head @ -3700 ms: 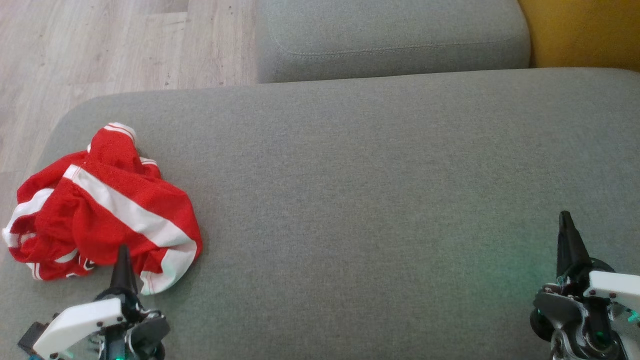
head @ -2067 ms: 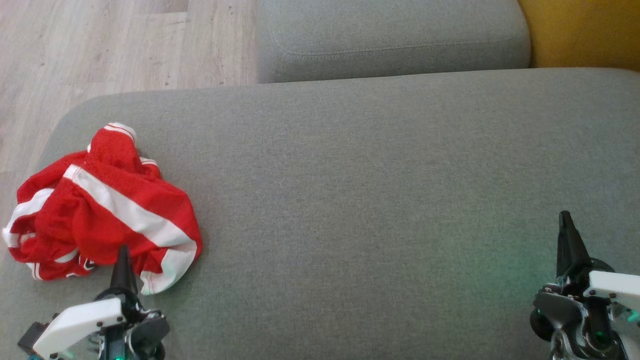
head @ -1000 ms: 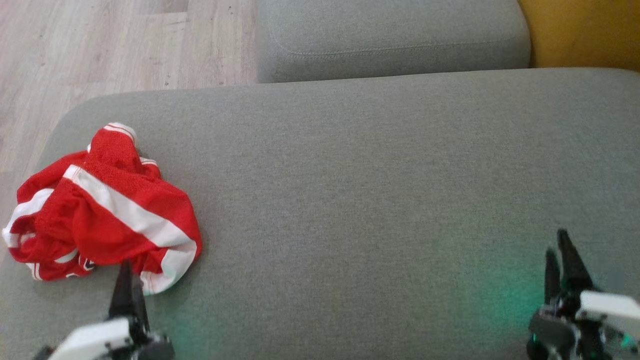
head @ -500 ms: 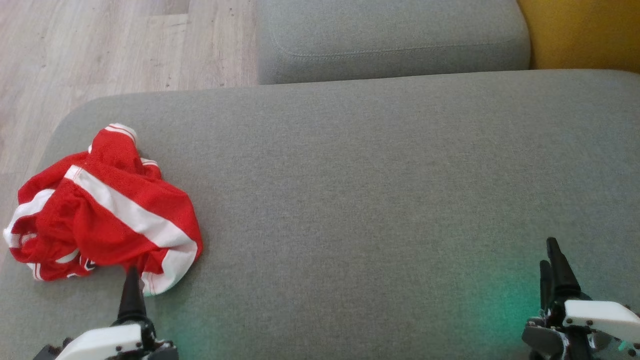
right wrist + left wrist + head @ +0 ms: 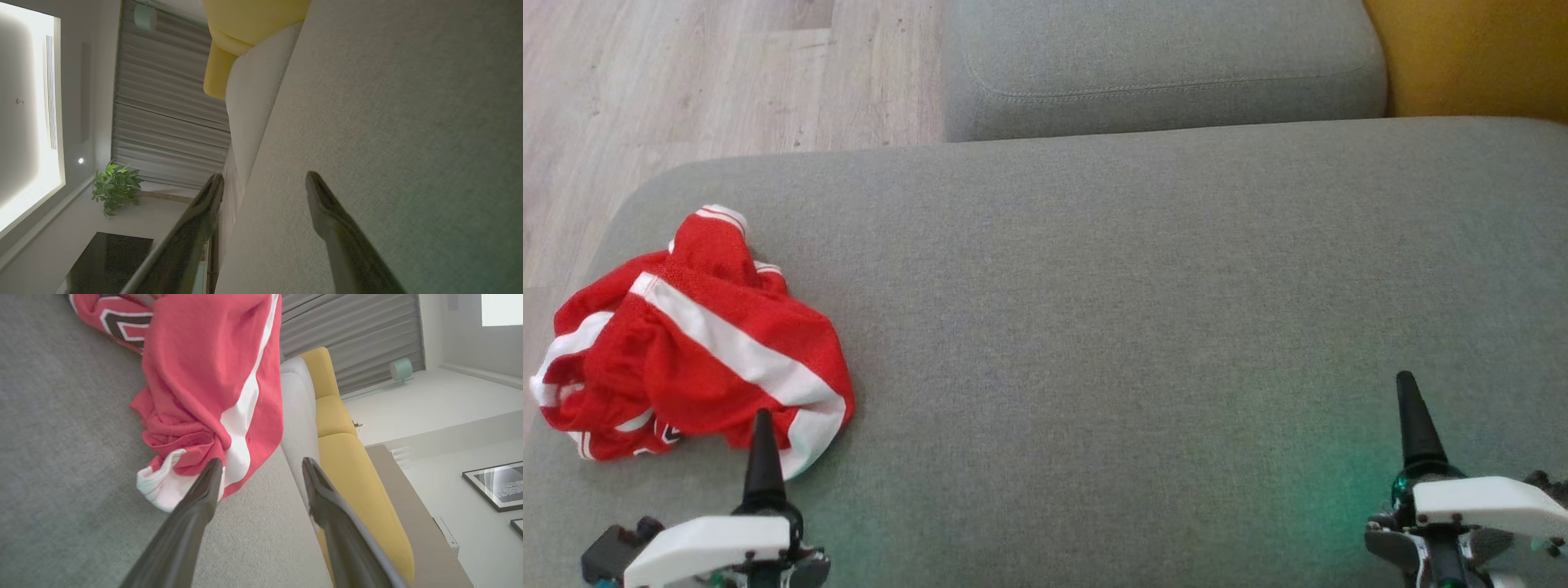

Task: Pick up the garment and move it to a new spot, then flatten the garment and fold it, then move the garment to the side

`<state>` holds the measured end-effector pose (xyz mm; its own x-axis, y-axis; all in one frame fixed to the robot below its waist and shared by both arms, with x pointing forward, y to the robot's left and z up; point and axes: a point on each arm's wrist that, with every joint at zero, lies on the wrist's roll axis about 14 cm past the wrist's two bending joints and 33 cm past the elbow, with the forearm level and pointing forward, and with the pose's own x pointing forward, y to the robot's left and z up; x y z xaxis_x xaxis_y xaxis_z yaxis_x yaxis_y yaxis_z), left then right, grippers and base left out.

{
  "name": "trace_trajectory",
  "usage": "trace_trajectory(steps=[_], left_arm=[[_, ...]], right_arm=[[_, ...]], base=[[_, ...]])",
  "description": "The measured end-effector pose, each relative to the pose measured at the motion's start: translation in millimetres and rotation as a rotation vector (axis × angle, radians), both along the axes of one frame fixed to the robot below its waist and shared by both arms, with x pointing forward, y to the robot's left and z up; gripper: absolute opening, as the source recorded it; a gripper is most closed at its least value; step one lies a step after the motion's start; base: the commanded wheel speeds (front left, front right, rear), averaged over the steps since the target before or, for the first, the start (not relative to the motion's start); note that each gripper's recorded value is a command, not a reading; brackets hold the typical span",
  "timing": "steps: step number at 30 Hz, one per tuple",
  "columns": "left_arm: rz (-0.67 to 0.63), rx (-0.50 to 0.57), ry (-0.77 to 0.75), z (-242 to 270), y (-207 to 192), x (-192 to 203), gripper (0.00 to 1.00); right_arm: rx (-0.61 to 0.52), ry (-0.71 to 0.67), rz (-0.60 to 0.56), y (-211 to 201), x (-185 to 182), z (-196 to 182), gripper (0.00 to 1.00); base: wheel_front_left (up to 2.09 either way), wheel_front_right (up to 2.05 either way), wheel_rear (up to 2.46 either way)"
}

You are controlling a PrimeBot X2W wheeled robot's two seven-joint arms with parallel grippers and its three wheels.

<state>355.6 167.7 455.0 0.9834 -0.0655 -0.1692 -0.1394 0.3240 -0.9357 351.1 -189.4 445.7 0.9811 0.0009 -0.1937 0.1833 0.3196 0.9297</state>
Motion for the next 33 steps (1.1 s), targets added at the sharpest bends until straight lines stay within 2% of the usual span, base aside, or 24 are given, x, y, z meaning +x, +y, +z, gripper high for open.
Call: trace_trajectory(steps=[19,33], left_arm=[[-0.065,0.245,-0.061,15.8,-17.4,4.4,1.0],[-0.068,0.41,-0.087,22.2,-17.3,5.2,1.0]], right_arm=[[-0.256,-0.048,0.067,11.4,1.1,12.5,1.0],[-0.44,-0.089,0.134,26.6,1.6,19.2,1.0]], base=[[0.0,0.0,0.0],[0.0,0.0,0.0]])
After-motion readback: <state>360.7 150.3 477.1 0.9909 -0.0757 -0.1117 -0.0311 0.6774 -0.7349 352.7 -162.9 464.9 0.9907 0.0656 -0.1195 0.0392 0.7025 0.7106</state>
